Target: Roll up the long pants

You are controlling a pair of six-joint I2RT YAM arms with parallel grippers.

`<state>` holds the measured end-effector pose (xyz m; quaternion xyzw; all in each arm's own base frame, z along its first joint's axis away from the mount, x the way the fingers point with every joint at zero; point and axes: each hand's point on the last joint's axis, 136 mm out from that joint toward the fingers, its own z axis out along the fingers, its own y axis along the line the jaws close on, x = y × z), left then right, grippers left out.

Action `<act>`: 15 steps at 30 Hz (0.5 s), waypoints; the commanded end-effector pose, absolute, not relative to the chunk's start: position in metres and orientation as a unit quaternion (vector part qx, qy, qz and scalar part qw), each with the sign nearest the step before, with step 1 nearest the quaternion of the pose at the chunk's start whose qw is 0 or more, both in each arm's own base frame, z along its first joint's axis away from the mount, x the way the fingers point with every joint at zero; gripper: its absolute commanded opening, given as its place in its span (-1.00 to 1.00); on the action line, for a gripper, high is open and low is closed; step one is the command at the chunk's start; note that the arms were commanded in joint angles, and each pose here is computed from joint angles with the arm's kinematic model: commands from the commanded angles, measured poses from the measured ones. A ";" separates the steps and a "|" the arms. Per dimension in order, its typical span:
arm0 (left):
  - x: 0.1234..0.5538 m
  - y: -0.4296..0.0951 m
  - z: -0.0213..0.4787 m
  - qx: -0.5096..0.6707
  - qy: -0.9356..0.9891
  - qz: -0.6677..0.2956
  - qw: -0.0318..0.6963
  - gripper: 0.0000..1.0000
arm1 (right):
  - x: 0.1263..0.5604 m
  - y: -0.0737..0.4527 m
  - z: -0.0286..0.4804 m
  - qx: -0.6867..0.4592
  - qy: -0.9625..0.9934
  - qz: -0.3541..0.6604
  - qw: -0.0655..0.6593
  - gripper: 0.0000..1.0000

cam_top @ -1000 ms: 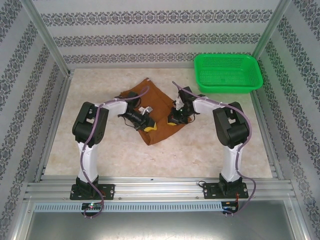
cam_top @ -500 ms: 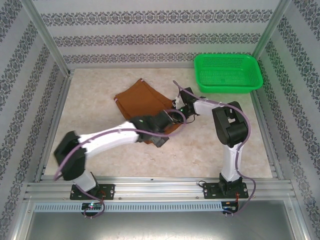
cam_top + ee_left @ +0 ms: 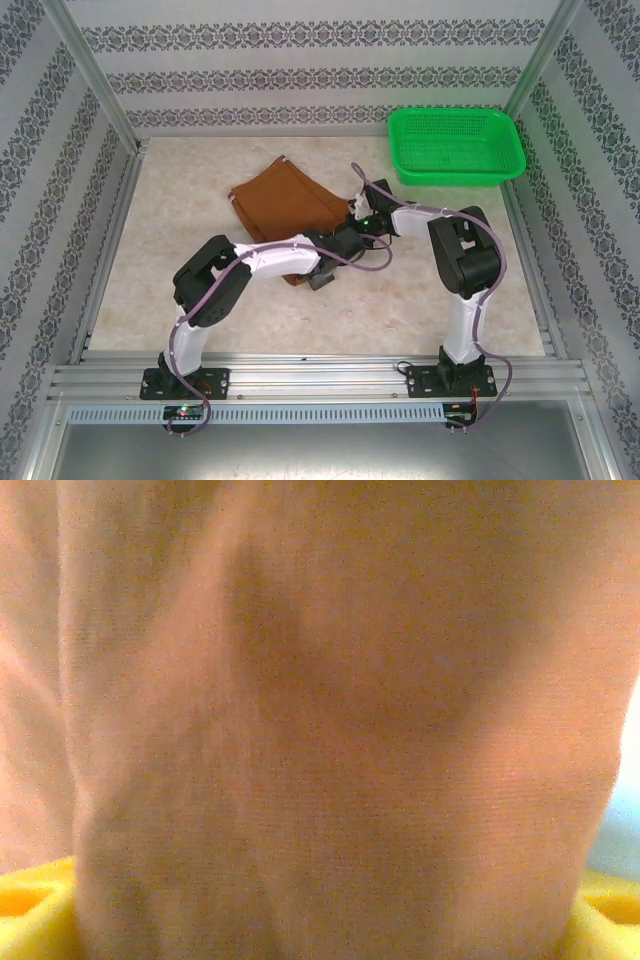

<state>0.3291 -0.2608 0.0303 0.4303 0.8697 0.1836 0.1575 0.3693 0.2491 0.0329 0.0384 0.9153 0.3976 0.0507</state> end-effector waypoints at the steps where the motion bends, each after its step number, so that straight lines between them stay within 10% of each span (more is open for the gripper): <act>1: 0.342 -0.201 -0.013 0.397 0.887 0.222 0.084 0.49 | 0.335 0.231 0.001 0.076 0.935 0.346 -0.007 -1.00; 5: 0.329 -0.220 -0.018 0.404 0.898 0.161 0.065 -1.00 | 0.333 0.231 0.003 0.082 0.933 0.351 -0.006 -1.00; 9: 0.310 -0.257 0.011 0.392 0.914 0.048 0.096 -1.00 | 0.342 0.229 0.026 0.090 0.926 0.367 0.022 -1.00; 15: 0.237 -0.334 0.065 0.348 0.889 -0.299 0.006 -1.00 | 0.377 0.215 0.132 0.082 0.886 0.433 0.144 -0.27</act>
